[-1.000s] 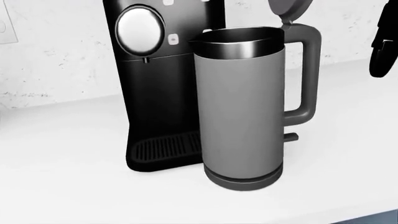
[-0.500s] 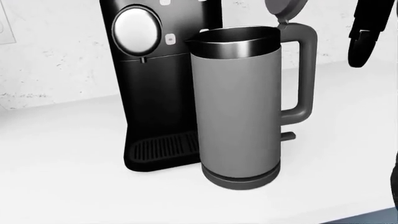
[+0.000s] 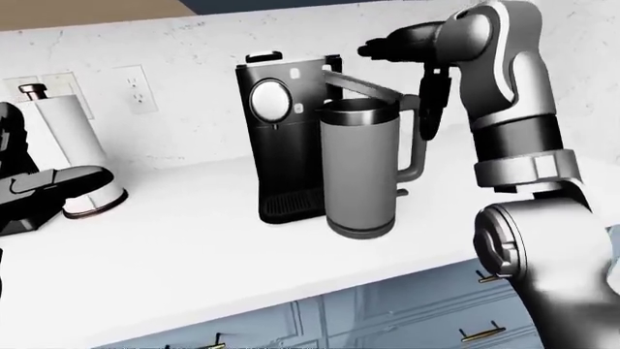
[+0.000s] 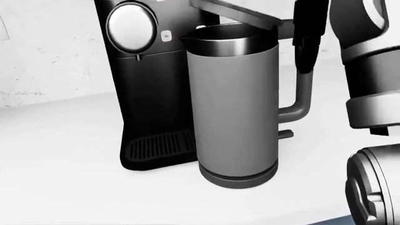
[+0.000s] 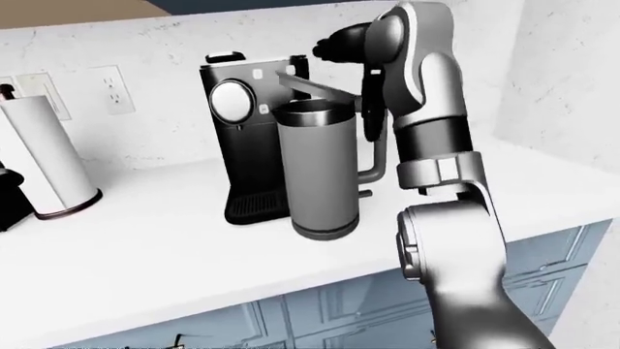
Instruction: Close the lid of the electric kettle.
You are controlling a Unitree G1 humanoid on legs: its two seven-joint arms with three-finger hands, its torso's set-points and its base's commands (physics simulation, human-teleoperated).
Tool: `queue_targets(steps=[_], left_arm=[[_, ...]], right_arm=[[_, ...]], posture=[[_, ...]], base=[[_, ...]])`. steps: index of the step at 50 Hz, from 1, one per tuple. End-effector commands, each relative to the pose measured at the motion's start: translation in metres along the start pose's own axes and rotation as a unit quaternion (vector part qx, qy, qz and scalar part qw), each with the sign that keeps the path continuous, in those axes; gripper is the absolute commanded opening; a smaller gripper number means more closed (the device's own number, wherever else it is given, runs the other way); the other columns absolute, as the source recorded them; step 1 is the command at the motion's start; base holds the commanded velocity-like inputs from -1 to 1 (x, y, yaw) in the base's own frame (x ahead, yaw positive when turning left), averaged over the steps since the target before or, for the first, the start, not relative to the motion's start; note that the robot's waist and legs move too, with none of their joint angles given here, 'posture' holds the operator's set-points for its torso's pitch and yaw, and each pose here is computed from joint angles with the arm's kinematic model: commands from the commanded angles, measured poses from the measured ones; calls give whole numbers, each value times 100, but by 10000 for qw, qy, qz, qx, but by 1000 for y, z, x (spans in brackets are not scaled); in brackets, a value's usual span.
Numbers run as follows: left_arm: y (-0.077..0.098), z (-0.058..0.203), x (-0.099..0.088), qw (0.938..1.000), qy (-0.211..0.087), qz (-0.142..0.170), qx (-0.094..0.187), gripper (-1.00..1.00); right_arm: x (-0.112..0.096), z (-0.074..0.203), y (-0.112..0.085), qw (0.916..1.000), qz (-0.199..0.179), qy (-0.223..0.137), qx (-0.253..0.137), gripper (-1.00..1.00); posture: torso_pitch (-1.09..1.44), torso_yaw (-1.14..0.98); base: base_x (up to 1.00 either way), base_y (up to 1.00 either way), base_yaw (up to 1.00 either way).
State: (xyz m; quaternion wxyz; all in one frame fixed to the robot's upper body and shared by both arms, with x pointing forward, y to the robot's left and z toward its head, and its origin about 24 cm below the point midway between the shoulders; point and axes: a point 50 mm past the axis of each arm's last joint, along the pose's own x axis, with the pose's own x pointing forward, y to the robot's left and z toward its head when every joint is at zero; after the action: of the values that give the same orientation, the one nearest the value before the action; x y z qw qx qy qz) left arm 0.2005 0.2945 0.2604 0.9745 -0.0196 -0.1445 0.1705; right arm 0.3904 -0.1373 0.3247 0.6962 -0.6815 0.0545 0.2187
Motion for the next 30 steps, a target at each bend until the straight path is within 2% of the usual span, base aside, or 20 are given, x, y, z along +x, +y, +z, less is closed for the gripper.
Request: queue_targets(steps=[1,30], left_arm=[[-2,11,0,9995,-312,-42,27,100],[-2,12,-1,9995,-314,-44,37,100]], right_arm=[[-16,6,-20,9992,-387,-73,-87,100],[-18,-5,-27,9991,-409,95,-85,100]], posture=[[-67,0],[-67,0]], base=[[0,0,0],[0,0,0]])
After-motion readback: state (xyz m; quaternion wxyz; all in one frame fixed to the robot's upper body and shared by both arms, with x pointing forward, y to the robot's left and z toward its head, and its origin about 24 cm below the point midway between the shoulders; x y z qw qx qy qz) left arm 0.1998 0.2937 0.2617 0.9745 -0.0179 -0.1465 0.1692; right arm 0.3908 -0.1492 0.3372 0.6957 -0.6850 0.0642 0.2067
